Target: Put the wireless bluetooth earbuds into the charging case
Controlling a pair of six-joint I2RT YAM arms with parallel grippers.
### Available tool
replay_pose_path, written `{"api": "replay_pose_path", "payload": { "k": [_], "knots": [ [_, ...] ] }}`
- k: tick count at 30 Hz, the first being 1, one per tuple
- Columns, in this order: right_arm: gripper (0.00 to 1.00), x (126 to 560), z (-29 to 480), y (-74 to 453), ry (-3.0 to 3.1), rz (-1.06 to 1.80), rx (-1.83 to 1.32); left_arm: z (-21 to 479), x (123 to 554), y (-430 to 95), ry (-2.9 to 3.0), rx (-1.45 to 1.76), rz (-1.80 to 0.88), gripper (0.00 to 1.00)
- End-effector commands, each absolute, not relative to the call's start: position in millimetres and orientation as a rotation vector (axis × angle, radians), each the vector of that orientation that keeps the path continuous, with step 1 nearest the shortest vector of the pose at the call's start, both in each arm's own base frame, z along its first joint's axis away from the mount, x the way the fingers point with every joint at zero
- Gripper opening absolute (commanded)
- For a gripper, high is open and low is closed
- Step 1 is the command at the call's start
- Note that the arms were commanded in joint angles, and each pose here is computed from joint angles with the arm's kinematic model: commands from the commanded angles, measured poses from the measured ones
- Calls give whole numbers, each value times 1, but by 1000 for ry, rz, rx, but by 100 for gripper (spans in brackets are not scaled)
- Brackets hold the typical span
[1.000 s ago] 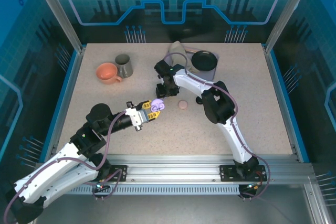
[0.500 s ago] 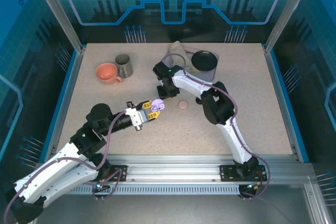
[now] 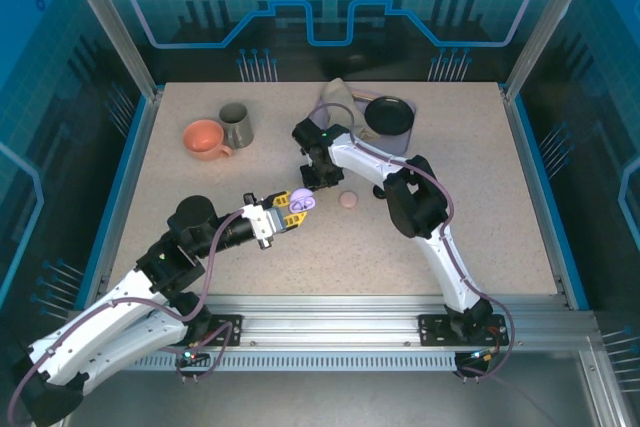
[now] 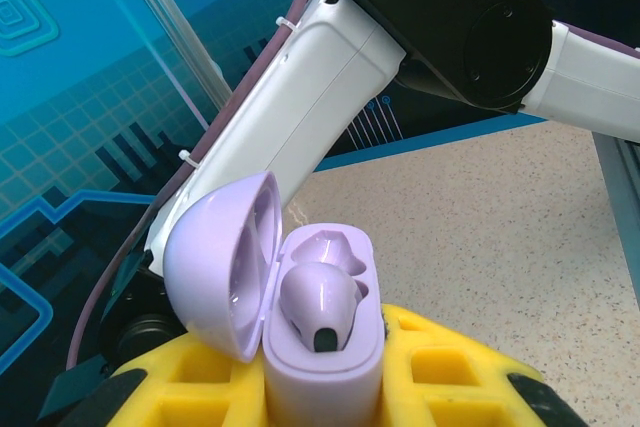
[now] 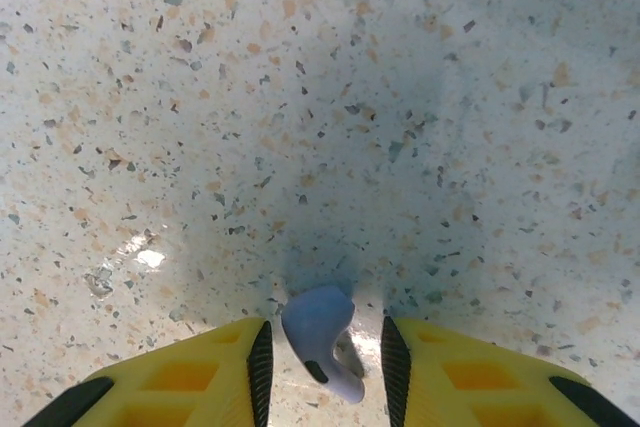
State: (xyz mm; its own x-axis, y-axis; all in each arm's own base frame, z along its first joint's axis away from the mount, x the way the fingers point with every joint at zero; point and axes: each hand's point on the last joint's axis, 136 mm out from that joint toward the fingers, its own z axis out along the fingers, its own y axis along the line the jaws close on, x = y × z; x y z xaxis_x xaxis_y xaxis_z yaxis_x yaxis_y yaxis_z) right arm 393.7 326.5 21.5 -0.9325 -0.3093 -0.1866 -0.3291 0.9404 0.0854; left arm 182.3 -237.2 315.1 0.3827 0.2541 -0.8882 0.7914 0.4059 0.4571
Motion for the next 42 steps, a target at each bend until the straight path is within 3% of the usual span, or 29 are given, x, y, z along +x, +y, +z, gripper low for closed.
{"api": "replay_pose_path", "payload": {
  "k": [1, 16, 42],
  "knots": [
    [38, 386, 26, 334, 2939, 184, -545, 323, 181, -237, 1149, 1134, -451, 0],
    [38, 392, 12, 340, 2936, 92, -665, 323, 182, -238, 1147, 1140, -450, 0],
    [24, 379, 4, 335, 2976, 29, -720, 322, 182, -239, 1150, 1143, -451, 0]
  ]
}}
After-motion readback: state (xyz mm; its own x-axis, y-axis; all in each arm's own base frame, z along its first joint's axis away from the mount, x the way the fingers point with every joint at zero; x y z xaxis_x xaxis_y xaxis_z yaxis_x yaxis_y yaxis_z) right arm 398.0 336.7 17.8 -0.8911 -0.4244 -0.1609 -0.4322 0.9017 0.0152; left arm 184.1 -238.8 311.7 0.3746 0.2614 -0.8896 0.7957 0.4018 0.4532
